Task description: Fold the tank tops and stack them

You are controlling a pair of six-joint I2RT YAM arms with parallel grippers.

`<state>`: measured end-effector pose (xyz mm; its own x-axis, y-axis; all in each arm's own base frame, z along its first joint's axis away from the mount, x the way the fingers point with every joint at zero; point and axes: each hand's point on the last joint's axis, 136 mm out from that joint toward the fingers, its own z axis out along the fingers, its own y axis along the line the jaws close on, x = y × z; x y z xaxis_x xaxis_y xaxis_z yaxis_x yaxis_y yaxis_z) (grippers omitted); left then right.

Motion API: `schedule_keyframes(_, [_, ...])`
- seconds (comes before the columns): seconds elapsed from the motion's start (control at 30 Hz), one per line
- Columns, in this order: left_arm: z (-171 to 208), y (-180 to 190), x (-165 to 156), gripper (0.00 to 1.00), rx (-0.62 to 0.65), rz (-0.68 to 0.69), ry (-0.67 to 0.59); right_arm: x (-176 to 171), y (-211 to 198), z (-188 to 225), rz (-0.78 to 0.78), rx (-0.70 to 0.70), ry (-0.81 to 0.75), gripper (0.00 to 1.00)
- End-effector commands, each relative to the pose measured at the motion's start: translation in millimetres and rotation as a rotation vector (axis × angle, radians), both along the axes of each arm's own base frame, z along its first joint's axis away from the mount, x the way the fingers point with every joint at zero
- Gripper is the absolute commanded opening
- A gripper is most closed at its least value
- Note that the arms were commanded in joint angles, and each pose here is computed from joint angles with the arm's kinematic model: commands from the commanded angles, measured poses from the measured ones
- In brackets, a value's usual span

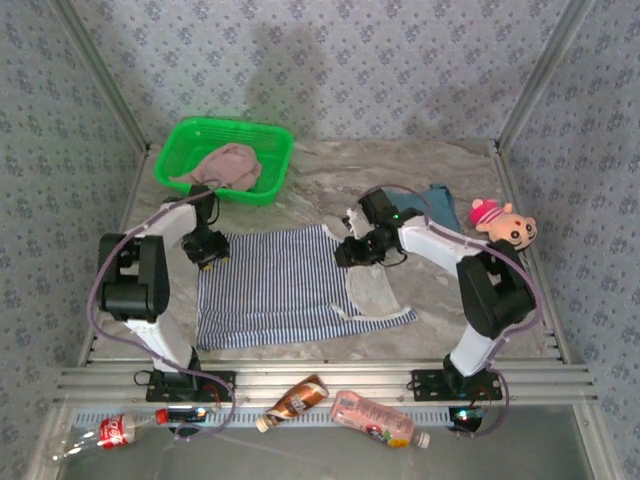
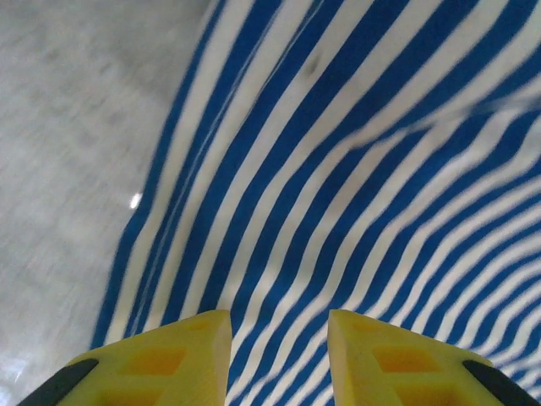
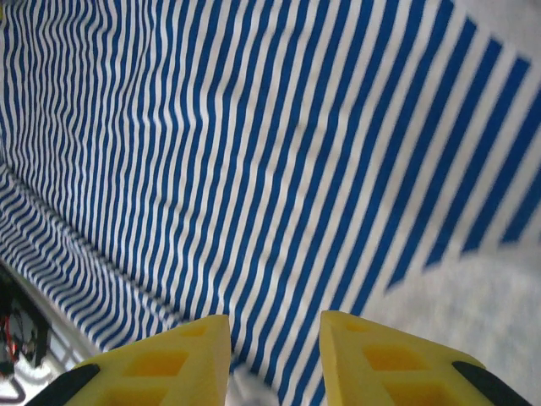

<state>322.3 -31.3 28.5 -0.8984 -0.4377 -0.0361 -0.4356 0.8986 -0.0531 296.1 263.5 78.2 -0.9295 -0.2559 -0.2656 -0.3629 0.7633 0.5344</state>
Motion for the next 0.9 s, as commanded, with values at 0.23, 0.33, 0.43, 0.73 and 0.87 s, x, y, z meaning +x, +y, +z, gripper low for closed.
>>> schedule_keyframes(0.23, [-27.3,35.2,-6.3,0.34,0.027,0.005,0.083,52.3,24.6,-16.4,-0.005,-0.016,-0.069,0.39])
schedule_keyframes(0.33, [-25.1,46.0,-14.5,0.34,0.029,0.017,0.093,58.7,31.6,-24.0,-0.011,-0.007,-0.061,0.39])
schedule_keyframes(0.43, [-17.5,46.0,-15.6,0.34,0.016,0.007,0.086,61.2,41.7,-25.7,0.004,0.003,-0.054,0.39])
schedule_keyframes(0.73, [27.9,76.3,11.6,0.53,0.071,0.014,-0.038,96.5,59.7,-5.4,0.058,0.005,-0.200,0.45])
schedule_keyframes(0.87, [32.4,84.6,36.2,0.54,0.027,0.024,-0.113,110.1,70.6,-10.2,0.087,-0.014,-0.257,0.49])
